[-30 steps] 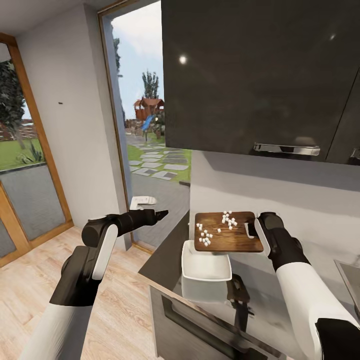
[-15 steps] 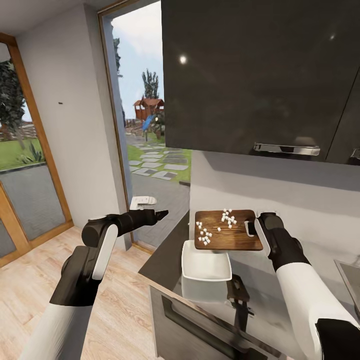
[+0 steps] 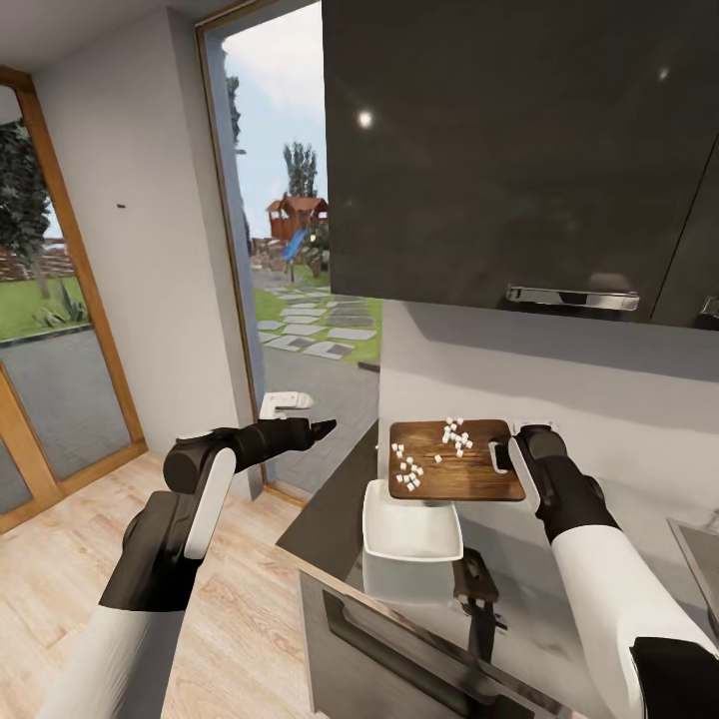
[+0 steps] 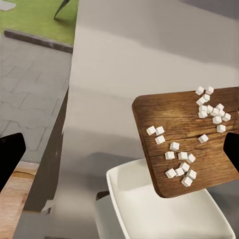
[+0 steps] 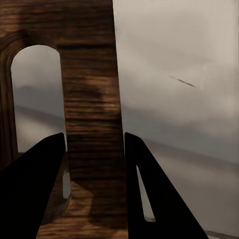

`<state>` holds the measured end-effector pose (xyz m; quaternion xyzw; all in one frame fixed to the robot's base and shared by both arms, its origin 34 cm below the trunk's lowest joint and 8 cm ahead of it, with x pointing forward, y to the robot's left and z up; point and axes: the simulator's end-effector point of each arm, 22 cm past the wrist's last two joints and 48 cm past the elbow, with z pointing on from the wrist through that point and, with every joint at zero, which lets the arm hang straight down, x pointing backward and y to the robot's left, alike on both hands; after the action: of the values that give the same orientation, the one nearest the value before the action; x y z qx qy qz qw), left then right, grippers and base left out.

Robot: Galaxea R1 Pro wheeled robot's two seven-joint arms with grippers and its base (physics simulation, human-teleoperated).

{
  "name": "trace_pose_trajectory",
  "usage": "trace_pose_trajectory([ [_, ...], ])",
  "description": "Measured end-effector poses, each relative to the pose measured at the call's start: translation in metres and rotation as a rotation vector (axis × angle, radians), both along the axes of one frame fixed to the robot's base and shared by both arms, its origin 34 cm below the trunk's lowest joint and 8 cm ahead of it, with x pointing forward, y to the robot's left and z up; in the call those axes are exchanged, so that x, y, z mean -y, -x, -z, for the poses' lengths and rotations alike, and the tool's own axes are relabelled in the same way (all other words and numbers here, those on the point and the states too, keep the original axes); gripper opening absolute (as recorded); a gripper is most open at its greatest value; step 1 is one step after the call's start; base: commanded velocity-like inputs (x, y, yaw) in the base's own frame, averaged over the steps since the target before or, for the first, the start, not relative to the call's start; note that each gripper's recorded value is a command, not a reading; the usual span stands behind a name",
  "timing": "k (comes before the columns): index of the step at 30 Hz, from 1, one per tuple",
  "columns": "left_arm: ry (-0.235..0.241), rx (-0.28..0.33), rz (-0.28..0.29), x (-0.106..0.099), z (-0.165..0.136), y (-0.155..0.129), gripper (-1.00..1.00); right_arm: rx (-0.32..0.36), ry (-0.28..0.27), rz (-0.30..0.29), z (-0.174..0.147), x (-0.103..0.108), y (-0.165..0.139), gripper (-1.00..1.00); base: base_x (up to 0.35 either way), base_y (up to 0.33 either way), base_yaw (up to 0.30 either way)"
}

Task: In the kitchen, take the Vidalia onion out of the sink, dice it on the chopping board with the paring knife, put the diced onion into the bowl on the countertop, then place both the paring knife and the chopping board into the sink.

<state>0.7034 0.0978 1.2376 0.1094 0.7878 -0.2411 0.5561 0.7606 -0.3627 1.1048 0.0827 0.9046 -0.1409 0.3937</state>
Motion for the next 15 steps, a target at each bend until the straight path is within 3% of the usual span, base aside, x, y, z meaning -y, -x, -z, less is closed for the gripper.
trace_pose_trajectory([
  [15,0.001,0.0,0.0,0.0003,-0.0001,0.0001,1.0,0.0,0.007,0.009,-0.001,0.0083,0.0011,-1.0,-0.054,-0.009,0.0],
])
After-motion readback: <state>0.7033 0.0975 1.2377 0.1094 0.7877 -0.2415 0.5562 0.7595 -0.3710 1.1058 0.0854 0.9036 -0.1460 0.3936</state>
